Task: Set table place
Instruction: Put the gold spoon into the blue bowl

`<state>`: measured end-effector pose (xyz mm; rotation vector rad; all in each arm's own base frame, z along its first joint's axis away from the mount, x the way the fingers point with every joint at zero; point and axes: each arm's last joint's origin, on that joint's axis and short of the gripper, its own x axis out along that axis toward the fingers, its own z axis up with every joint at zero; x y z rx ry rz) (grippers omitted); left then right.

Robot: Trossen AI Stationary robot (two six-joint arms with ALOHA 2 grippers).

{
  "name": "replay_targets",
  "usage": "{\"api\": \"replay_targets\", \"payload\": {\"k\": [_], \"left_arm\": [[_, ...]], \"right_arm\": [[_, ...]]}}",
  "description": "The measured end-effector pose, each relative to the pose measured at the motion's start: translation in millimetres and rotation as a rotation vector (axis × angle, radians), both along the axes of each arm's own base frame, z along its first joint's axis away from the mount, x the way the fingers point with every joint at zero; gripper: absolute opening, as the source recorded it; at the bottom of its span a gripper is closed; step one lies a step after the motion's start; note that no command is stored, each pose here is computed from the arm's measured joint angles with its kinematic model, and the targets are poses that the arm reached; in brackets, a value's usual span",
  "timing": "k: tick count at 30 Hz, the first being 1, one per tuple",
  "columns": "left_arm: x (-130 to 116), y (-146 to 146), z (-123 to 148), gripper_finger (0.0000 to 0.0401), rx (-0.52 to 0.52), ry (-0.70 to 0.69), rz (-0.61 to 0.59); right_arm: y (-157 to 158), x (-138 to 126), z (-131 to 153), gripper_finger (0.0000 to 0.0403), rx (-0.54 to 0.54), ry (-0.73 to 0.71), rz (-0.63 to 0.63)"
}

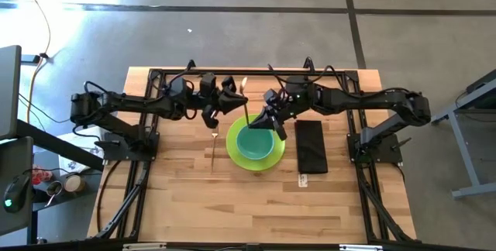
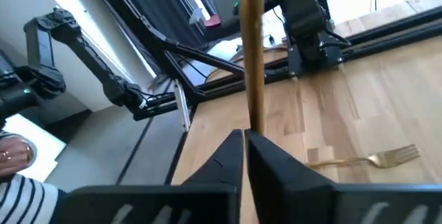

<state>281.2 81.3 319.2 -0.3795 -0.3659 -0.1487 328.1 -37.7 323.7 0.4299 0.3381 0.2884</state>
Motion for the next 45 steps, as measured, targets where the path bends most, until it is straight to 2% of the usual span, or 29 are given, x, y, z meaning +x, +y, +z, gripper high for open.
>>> {"api": "replay_targets", "payload": {"k": [8,13,17,23,30,33,41,45], "left_arm": [[0,-2,2,0.0,0.005,-0.005,-0.037],[-1,2,1,0.0,0.011,0.0,-0.016],[-2,8,0,0.0,0.0,0.013,-0.004],[-2,7,0,0.0,0.007,0.013,-0.008],[-1,8,-2,0.0,0.002,0.04,-0.006],[-1,8,-2,0.0,0.008,0.038,-0.004],[-1,9,-5,0.0,0.005,0.06,0.009],[0,9,-6,0.0,0.007,0.067,0.028]], "right_arm": [[-5,-1,18,0.0099,-0.037,0.067,-0.071],[-1,-1,22,0.013,-0.021,0.105,-0.058],[6,-1,26,0.0133,-0.034,0.09,-0.017],[4,12,8,0.0134,-0.041,0.15,-0.069],[-2,26,2,0.0134,-0.01,0.09,-0.039],[-8,20,4,0.0134,0.024,0.11,-0.016],[-23,-16,29,0.0134,0.04,0.133,-0.047],[-17,-18,33,0.0134,0.031,0.115,-0.04]]}}
